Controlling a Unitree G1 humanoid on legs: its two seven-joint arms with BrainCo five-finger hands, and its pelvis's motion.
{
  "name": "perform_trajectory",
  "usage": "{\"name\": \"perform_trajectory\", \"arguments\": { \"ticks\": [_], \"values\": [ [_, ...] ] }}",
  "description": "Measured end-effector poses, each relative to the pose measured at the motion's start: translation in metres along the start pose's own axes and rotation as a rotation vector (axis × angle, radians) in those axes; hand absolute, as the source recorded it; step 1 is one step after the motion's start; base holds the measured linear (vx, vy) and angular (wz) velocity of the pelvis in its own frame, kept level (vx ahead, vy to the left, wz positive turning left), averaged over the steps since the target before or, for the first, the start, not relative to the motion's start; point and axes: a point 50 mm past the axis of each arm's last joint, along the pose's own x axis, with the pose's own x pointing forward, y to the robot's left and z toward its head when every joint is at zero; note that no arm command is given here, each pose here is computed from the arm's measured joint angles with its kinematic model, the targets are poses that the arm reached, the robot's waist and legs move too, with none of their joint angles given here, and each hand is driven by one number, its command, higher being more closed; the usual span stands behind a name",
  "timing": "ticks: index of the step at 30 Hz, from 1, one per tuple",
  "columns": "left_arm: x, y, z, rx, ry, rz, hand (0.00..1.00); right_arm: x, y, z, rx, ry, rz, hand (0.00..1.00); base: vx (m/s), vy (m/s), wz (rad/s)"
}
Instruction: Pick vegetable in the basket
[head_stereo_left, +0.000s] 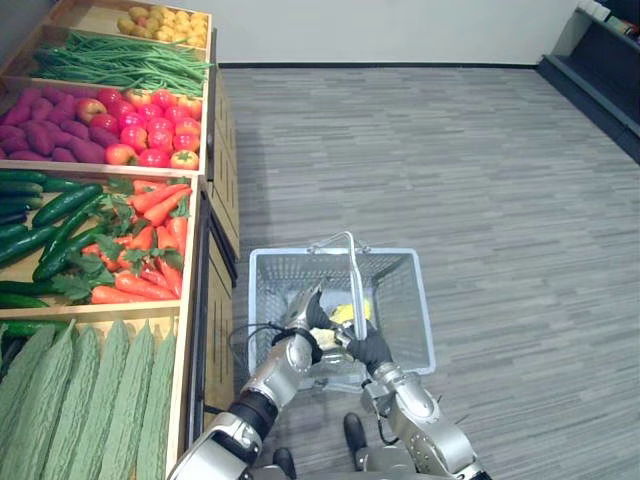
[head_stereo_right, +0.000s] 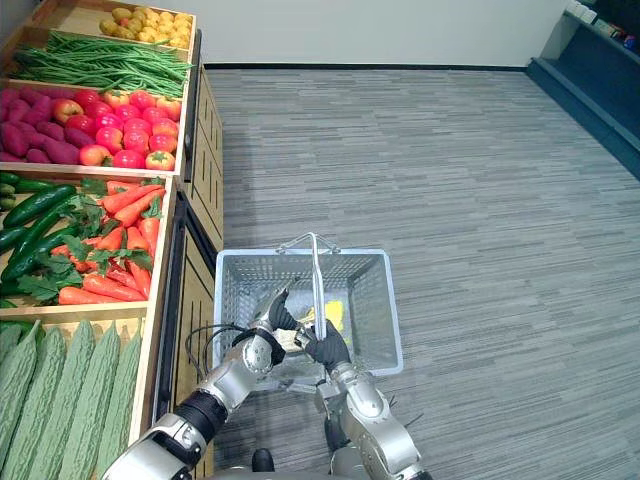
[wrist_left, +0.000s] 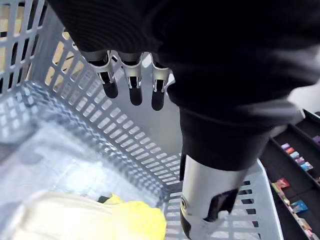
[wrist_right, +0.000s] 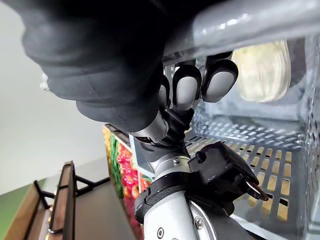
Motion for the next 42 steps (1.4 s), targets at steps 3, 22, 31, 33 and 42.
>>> {"name": "perform_trajectory", "arguments": {
  "ticks": [3, 22, 31, 33, 42],
  "values": [
    [-0.002, 0.01, 0.004, -0.085, -0.014, 0.048, 0.0, 0.0, -0.009, 0.002, -0.058, -0.012, -0.056, 1.0, 0.0, 0.0, 0.0],
    [-0.108, 0.052, -0.077, -0.825, 0.183, 0.379, 0.0, -0.072, -0.13, 0.015, -0.183, -0.05, -0.723, 1.0, -0.01, -0.001, 0.1],
    [-0.132, 0.067, -0.112, -0.738, 0.337, 0.549, 0.0, -0.094, -0.14, -0.011, -0.125, 0.06, -0.788, 1.0, 0.02, -0.004, 0.02],
    [-0.134, 0.067, -0.114, -0.74, 0.355, 0.572, 0.0, -0.095, -0.141, -0.011, -0.124, 0.06, -0.795, 1.0, -0.04, 0.003, -0.12],
    [-0.14, 0.072, -0.114, -0.719, 0.372, 0.644, 0.0, -0.081, -0.142, -0.014, -0.101, 0.068, -0.783, 1.0, 0.02, -0.012, -0.27]
  ]
}}
